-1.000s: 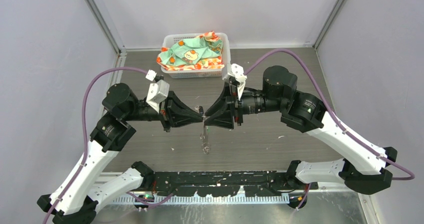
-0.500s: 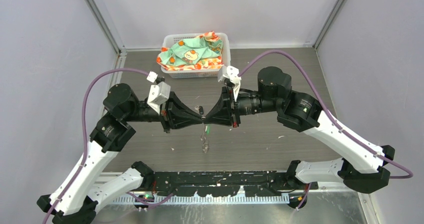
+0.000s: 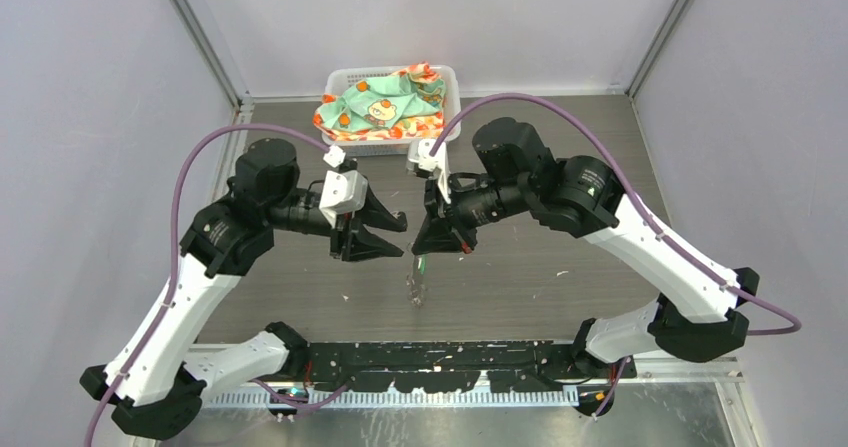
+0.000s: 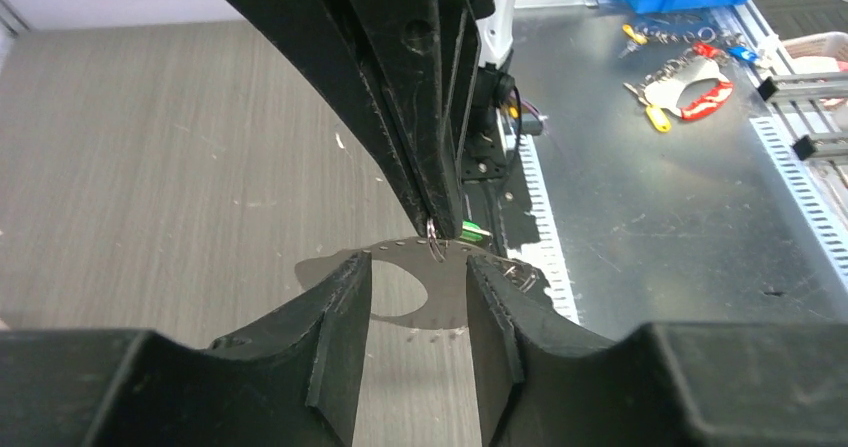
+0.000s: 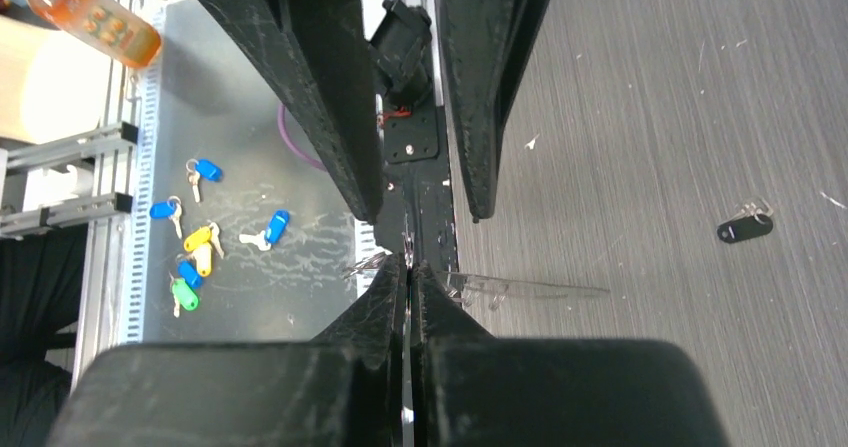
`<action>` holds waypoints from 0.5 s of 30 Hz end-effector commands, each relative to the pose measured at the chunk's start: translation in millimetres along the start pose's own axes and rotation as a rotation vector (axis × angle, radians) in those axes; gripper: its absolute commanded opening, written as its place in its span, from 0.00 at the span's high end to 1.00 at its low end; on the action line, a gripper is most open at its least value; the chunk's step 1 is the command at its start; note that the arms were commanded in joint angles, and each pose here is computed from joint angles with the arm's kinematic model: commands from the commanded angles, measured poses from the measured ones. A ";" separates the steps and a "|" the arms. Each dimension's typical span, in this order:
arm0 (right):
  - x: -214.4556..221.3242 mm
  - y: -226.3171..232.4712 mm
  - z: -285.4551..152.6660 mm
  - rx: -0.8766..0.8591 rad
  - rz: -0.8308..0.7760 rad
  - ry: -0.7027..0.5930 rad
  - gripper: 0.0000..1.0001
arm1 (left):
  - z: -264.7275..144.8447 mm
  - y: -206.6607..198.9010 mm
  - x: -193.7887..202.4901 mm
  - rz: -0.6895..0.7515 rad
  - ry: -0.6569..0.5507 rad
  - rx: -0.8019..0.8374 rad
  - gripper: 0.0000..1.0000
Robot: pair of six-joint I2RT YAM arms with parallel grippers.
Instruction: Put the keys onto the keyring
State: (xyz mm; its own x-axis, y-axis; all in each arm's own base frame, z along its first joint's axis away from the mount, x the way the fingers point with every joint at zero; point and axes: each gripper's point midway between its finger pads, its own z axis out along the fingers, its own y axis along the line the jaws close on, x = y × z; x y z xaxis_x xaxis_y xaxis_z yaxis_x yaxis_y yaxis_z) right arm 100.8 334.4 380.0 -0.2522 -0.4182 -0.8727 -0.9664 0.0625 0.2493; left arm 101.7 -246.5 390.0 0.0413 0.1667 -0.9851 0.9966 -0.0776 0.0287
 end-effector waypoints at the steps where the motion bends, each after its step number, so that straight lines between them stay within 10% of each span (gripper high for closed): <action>1: -6.2 7.7 -8.4 -0.004 -0.047 0.013 0.99 | 0.6 -6.1 3.4 0.005 0.031 0.062 0.61; 15: -6.4 2.9 -1.8 -0.002 -0.053 0.074 0.99 | 2.9 -9.1 0.0 -0.003 0.039 0.118 0.72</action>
State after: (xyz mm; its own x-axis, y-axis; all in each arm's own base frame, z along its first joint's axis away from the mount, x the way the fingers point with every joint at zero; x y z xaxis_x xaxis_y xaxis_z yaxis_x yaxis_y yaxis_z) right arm 100.1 335.5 374.0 -0.2267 -0.5085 -0.8307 -0.9709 0.0508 0.2340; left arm 103.9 -250.6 373.5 0.0009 0.2466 -0.9691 0.9900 -0.1370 -0.0340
